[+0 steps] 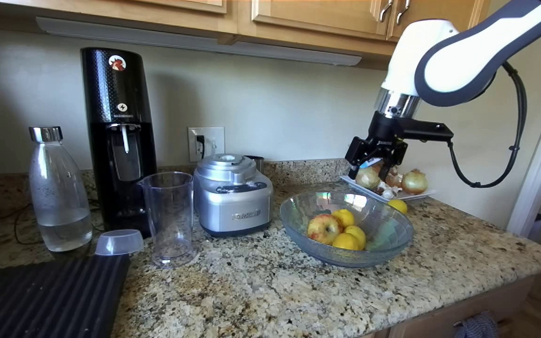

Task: Pick the fruits on the table and put them in the bowl

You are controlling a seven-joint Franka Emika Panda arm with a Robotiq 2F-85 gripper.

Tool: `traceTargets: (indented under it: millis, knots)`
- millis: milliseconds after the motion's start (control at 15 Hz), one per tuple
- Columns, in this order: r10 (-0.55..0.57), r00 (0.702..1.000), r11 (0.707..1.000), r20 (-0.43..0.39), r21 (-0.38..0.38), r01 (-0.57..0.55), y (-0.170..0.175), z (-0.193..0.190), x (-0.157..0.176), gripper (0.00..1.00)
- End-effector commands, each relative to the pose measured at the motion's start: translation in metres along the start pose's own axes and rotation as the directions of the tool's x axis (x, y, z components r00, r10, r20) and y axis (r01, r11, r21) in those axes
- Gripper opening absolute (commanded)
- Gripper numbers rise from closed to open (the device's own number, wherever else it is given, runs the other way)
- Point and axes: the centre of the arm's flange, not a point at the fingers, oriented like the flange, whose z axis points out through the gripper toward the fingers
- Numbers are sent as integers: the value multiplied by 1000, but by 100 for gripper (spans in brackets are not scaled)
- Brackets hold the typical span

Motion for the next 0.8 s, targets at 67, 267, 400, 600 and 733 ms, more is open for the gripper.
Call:
traceTargets:
  millis: [67,267,400,600,733]
  knots:
    - [112,993,992,-40,-54,-114,64,-32,17,100]
    - [201,978,976,-55,-72,-205,101,-25,32,100]
    - [258,964,962,-58,-79,-262,119,-16,38,100]
    - [336,941,936,-47,-94,-339,135,2,43,100]
    - [397,917,911,-36,-111,-398,140,20,46,100]
